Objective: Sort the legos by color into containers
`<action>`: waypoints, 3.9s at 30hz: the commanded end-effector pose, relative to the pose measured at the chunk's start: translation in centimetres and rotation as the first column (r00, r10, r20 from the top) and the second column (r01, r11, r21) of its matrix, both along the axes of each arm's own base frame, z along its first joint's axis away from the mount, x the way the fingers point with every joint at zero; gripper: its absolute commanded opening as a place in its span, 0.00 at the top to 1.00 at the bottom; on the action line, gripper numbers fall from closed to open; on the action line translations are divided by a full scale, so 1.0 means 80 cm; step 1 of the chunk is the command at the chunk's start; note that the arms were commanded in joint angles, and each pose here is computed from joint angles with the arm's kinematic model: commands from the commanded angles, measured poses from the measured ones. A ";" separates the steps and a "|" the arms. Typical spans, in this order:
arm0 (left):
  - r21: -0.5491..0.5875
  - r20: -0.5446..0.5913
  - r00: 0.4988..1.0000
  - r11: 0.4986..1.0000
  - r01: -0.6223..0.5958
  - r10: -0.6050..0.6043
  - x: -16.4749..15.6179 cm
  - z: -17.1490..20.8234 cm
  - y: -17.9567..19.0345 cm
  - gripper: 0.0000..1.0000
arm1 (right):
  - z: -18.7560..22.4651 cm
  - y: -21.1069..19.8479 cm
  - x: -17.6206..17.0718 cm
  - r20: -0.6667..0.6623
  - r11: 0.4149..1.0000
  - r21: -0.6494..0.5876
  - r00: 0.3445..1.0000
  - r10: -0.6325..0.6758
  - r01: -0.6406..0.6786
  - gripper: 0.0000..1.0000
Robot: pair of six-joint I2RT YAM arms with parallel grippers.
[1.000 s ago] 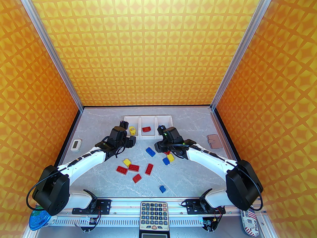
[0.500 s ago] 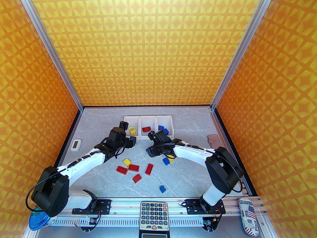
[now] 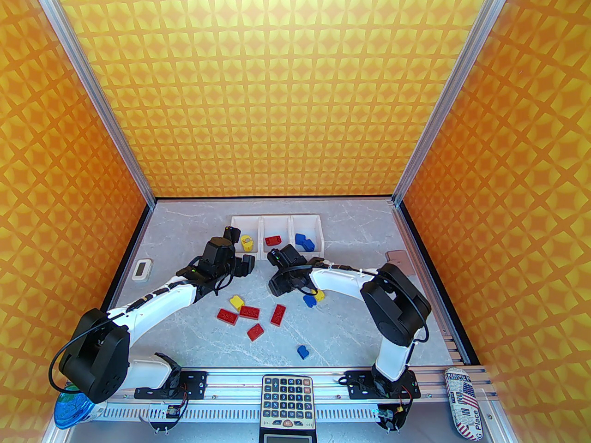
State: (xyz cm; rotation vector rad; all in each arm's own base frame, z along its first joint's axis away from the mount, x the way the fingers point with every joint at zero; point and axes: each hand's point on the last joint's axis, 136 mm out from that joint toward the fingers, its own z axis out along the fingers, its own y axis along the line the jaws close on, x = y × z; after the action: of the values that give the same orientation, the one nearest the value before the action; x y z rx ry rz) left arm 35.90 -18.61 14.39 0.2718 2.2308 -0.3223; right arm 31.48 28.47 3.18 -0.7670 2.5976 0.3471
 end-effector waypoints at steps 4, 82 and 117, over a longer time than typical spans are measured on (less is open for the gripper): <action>-0.033 0.030 0.991 0.991 0.129 -0.128 -0.011 0.019 -0.019 0.18 | -0.007 -0.010 0.008 0.008 0.997 -0.079 1.000 -0.016 0.017 0.49; -0.101 0.032 0.972 0.966 0.237 -0.235 -0.033 0.035 -0.045 0.18 | 0.160 -0.161 0.117 0.208 0.910 0.126 0.886 -0.415 0.396 0.41; -0.134 -0.478 0.859 0.952 -0.277 0.183 -0.147 -0.098 0.016 0.27 | 0.124 -0.115 0.011 0.124 0.944 0.202 0.949 -0.289 0.261 0.42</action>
State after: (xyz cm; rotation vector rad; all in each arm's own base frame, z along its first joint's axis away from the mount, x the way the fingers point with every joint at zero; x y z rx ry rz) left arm 23.40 -16.97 6.51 -0.1470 2.6718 -0.5011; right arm 32.41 18.76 13.68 -0.3539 2.4387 0.3851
